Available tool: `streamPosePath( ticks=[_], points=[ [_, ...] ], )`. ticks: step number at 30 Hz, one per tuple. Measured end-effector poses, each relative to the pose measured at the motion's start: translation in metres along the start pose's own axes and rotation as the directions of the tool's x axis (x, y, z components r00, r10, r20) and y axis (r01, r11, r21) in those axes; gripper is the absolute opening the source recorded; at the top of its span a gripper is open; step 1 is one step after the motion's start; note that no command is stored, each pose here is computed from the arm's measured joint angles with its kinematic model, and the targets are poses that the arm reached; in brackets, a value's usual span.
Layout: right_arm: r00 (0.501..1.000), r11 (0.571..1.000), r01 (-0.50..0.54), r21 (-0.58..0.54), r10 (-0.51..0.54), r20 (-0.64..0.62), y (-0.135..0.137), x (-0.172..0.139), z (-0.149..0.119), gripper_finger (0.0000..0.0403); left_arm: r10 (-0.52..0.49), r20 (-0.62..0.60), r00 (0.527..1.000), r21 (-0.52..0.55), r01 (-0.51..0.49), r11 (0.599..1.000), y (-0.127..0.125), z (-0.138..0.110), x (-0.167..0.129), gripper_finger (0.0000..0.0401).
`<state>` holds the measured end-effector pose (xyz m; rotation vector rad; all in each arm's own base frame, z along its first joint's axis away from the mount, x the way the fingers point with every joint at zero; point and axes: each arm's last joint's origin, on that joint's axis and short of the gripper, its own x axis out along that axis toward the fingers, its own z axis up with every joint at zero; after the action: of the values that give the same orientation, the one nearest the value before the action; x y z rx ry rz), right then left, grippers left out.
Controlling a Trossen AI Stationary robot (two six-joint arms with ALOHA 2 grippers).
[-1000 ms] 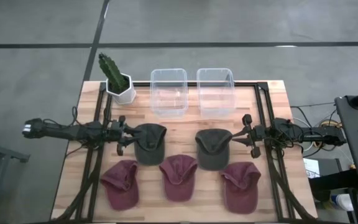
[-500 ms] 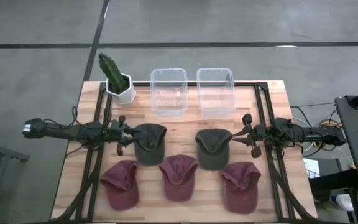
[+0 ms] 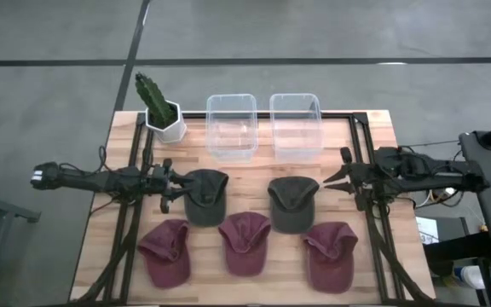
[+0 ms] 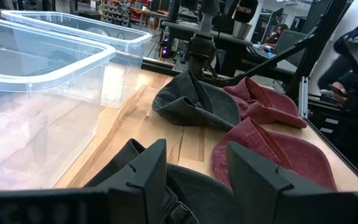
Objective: Pick & Place hat
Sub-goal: Put the right black cap into the left transparent bin
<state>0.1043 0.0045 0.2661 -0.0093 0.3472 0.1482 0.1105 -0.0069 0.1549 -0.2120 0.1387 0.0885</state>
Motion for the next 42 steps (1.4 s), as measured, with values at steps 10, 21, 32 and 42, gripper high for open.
streamPosePath(
  ticks=[10, 21, 32, 42],
  points=[
    [0.963, 0.977, -0.068, 0.203, 0.117, -0.241, -0.002, 0.025, 0.04, 0.0063, 0.0, 0.0, 1.0, -0.001, 0.0, 1.0, 0.0, 0.0, 0.0, 0.0158],
    [0.93, 0.964, -0.031, 0.265, 0.125, -0.347, -0.007, 0.062, 0.05, 0.0063, 0.0, 0.0, 1.0, 0.0, 0.0, 1.0, 0.0, 0.0, 0.0, 0.0158],
    [0.876, 0.95, 0.018, 0.311, 0.135, -0.463, -0.01, 0.078, 0.051, 0.0063, 0.0, 0.0, 1.0, 0.003, 0.0, 1.0, 0.0, 0.0, 0.0, 0.0158],
    [0.712, 0.863, 0.302, 0.405, 0.078, -0.698, -0.011, 0.066, 0.05, 0.0063, 0.0, 0.0, 1.0, 0.003, 0.0, 1.0, 0.0, 0.0, 0.0, 0.0158]
  ],
)
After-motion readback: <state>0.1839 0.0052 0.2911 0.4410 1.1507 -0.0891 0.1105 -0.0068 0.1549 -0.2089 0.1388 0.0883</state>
